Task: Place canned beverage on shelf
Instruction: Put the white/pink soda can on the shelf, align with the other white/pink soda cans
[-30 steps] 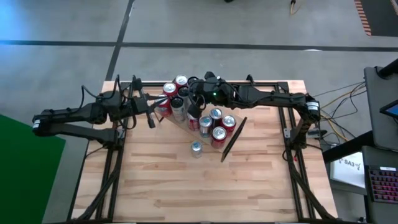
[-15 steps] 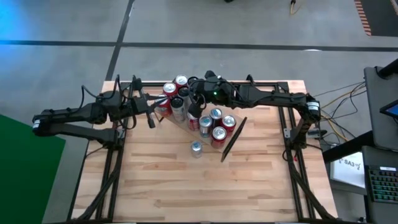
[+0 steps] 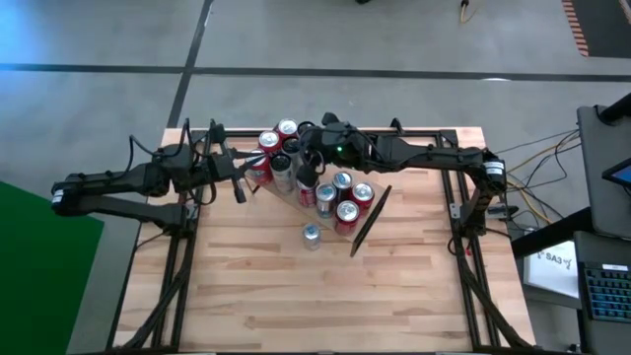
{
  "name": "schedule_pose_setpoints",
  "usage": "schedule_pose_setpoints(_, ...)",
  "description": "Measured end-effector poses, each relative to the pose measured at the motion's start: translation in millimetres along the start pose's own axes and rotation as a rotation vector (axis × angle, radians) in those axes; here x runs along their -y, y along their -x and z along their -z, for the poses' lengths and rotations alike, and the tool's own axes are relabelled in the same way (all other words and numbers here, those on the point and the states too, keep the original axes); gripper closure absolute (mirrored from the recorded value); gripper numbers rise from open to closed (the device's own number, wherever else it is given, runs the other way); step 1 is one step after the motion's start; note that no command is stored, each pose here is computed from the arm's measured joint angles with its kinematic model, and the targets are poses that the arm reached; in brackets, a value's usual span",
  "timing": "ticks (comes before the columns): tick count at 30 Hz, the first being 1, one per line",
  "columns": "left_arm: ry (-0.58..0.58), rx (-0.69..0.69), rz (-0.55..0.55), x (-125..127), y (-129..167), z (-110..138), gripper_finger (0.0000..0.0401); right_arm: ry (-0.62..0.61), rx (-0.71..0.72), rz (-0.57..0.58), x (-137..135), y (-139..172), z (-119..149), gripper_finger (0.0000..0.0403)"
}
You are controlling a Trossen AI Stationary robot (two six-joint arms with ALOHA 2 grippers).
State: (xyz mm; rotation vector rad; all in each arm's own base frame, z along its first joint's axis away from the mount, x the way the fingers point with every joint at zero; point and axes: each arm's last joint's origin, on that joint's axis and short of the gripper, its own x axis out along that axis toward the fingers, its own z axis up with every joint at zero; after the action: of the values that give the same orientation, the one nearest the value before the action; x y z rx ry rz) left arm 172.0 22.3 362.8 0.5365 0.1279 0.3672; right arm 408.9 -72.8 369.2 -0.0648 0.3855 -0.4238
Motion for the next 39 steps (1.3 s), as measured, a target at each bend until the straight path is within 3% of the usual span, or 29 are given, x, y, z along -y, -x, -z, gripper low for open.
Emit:
schedule_pose_setpoints(22, 0.0, -0.001, 0.0, 0.0, 0.0, 0.1, 0.0401, 0.045, -0.079, -0.004, 2.4, 7.6, -3.5, 0.0394)
schedule_pose_setpoints(39, 0.0, -0.001, 0.0, 0.0, 0.0, 0.1, 0.0401, 0.051, -0.017, -0.005, 2.7, 7.6, -10.2, 0.0394)
